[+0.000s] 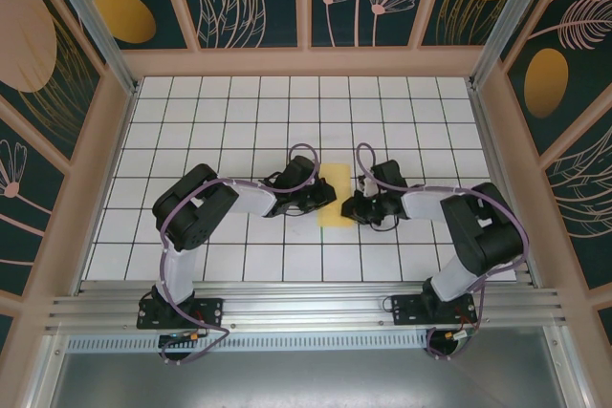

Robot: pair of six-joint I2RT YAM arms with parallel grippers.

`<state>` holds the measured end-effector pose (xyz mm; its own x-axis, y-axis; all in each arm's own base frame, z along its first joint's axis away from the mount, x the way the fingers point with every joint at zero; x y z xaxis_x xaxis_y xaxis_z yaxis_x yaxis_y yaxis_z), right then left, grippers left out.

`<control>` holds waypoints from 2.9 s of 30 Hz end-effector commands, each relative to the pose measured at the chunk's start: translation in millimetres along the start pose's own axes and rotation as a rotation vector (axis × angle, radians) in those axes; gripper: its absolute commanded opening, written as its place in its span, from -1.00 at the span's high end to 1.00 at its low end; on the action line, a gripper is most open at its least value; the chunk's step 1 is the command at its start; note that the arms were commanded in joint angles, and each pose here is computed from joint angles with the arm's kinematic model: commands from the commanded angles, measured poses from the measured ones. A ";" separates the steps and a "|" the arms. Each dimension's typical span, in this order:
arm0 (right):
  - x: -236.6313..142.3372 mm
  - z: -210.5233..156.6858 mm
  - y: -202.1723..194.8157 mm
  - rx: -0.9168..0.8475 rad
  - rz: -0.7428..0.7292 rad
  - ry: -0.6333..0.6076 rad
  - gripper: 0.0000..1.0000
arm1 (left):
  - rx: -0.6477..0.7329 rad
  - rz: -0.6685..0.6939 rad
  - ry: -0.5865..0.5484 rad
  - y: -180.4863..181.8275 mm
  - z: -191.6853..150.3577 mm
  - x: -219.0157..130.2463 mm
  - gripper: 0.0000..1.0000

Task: Fold a paper plane with a square sheet of paper (pick it up from the middle)
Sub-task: Fold the triangle a second time at the center of the table.

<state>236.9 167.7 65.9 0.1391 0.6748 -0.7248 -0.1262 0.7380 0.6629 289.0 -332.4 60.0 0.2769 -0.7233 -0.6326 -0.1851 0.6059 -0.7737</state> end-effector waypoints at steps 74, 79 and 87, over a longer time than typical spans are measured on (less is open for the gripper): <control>-3.1 -32.2 -33.9 0.097 -0.125 0.030 0.93 | -0.046 0.262 -0.097 29.6 -11.5 -0.8 0.79; -1.9 -36.1 -37.0 0.100 -0.134 0.045 0.95 | -0.073 0.207 -0.127 23.6 10.4 -7.8 0.74; -1.1 -36.8 -36.9 0.096 -0.128 0.056 0.95 | -0.078 0.213 -0.163 29.1 37.5 -14.2 0.73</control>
<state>231.0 157.2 62.8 0.1828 0.6881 -0.7023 -0.1005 0.7236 0.6828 297.2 -324.8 64.1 0.3040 -0.6471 -0.6991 -0.2700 0.6453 -0.7147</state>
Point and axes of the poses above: each hand's point on the last joint's axis, 136 mm out from that joint toward the fingers, its own x axis out along the fingers, its own y axis along the line the jaws close on, z = x × y, the point moved 7 cm from there along -x, back along the fingers, and after that the axes turned 9 degrees about -x, right-handed, at the moved point
